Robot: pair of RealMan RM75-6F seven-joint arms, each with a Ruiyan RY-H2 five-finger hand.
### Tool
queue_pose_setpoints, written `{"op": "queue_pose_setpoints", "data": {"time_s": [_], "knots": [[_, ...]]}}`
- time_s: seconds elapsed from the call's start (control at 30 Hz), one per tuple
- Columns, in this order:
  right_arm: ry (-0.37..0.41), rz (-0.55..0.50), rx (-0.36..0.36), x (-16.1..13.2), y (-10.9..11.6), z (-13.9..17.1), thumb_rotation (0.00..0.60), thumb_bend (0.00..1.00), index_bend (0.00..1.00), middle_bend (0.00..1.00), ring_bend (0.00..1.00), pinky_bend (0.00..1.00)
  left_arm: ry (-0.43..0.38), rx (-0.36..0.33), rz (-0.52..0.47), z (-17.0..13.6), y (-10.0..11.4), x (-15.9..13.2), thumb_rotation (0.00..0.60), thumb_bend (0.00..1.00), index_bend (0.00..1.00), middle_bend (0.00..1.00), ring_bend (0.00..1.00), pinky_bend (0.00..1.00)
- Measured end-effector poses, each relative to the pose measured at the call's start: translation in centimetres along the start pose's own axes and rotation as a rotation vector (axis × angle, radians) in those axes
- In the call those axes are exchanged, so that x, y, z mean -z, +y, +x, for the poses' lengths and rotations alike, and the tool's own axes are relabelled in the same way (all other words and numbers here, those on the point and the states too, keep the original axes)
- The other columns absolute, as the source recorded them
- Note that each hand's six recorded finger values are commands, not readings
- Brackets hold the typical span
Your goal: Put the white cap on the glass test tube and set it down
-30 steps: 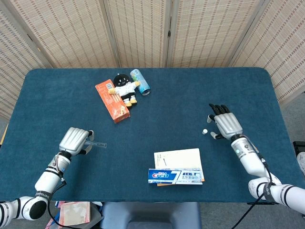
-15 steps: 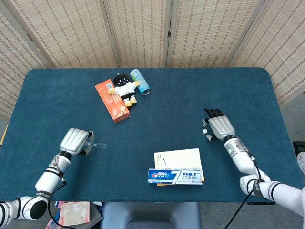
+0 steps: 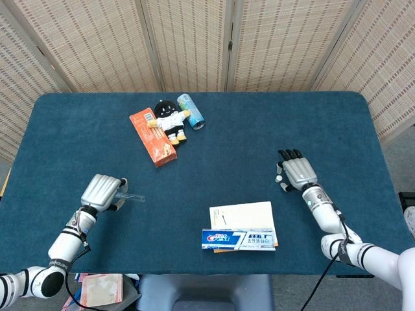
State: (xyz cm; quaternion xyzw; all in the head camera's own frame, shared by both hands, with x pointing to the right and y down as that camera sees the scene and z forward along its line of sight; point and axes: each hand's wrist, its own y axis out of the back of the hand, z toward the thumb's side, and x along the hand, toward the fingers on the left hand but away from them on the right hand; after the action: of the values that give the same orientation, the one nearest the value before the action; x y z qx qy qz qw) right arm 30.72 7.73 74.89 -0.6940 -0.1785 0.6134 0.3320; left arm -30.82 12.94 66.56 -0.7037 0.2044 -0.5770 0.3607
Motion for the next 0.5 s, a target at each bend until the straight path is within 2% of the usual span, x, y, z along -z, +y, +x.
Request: {"op": "queue_pose_setpoints", "data": {"time_s": [0.5], "knots": [[-0.002, 0.0, -0.002, -0.39, -0.14, -0.69, 0.6, 0.3, 0.44, 0.08, 0.0, 0.0, 0.003, 0.004, -0.003, 0.05, -0.19, 0.22, 0.6, 0.34, 0.57, 1.0, 1.0, 1.0]]}}
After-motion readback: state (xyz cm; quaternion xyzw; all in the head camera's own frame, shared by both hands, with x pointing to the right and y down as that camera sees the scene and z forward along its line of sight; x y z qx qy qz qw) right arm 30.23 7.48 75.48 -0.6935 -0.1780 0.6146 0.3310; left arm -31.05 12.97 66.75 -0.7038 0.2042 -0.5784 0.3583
